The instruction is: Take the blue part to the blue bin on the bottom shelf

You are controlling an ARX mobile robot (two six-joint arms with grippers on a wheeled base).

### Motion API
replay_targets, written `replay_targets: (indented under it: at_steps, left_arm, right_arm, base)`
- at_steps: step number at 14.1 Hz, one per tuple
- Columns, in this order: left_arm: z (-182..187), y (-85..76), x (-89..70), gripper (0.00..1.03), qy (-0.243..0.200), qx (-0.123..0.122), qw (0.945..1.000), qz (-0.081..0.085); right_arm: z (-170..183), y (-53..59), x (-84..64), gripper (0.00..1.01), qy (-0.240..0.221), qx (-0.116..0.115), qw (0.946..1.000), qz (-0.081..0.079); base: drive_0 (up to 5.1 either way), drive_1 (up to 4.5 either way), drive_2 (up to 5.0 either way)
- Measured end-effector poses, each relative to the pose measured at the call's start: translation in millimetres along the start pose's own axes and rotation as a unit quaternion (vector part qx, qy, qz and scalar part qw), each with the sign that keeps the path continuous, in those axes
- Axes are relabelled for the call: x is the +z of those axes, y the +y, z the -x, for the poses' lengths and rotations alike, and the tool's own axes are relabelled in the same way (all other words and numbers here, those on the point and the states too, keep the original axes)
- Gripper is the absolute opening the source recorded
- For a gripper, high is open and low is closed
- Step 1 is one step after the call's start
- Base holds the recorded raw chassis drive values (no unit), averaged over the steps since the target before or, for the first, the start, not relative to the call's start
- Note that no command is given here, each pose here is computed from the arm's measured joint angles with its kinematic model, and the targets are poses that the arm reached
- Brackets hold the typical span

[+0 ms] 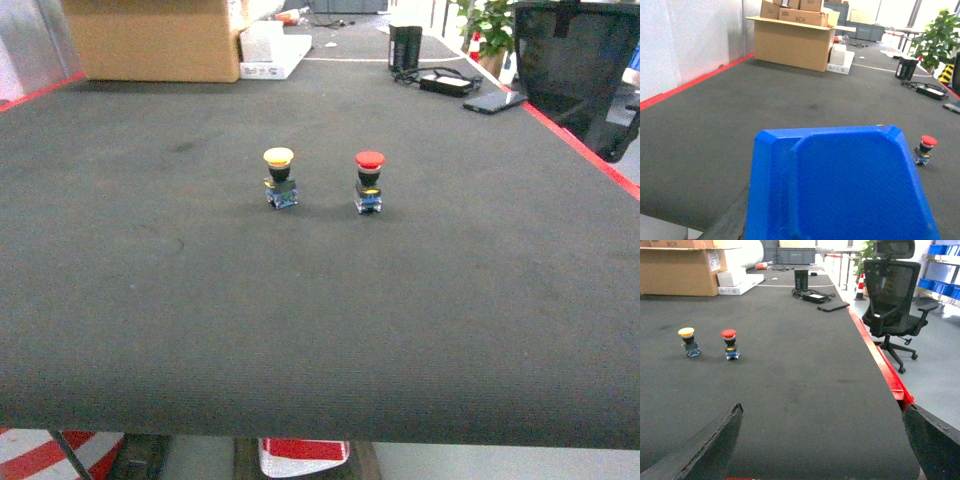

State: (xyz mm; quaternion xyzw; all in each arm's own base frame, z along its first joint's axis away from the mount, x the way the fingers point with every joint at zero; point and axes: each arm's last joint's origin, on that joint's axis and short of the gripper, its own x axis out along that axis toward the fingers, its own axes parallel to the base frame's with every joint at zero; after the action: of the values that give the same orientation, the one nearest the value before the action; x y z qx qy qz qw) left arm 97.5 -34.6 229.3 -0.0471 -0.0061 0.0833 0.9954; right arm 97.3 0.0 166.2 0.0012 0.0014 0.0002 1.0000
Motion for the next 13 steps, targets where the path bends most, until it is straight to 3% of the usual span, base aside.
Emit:
replay_targets:
  at_steps: [13]
  left_arm:
    - [-0.4,-0.6,-0.6,0.44,0.002,-0.002,1.0000,0.001]
  right_arm:
    - [0.0,0.0,0.4,0.98,-0.002,0.000,1.0000,0.000]
  base:
    - [-1.6,-1.62,-1.6]
